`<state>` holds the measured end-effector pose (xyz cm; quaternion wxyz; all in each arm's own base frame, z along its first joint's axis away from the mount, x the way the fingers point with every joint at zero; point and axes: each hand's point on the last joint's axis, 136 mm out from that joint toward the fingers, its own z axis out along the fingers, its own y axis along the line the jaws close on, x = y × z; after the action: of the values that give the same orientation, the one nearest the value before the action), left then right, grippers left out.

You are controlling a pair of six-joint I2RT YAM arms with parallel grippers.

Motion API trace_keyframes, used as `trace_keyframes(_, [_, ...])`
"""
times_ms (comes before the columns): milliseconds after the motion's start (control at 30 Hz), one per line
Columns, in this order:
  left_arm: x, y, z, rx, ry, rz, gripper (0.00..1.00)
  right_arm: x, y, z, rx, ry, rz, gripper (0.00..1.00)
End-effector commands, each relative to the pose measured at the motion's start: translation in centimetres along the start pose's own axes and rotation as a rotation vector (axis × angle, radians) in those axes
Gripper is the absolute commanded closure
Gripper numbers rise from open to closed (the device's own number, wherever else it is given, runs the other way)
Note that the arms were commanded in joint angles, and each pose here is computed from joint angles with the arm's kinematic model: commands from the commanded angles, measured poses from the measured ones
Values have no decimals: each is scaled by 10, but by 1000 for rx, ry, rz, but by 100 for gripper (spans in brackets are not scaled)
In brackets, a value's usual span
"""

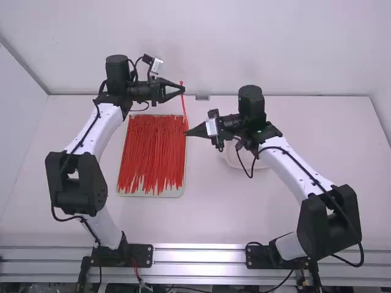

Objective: Fasten the cable tie

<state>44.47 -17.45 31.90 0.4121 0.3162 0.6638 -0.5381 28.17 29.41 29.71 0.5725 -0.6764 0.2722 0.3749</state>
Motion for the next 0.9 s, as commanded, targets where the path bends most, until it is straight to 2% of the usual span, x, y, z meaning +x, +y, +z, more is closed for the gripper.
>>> trace_keyframes(0, [-1,-3,-2,8,-2,42,98,1,-7,0,14,23,12,100])
trace_keyframes(433, [0,-3,-2,8,-1,41,98,6,2,1,-5,28,91,100])
trace_keyframes(867, [2,7,-2,-45,0,8,98,-4,15,22,-59,-5,91,100])
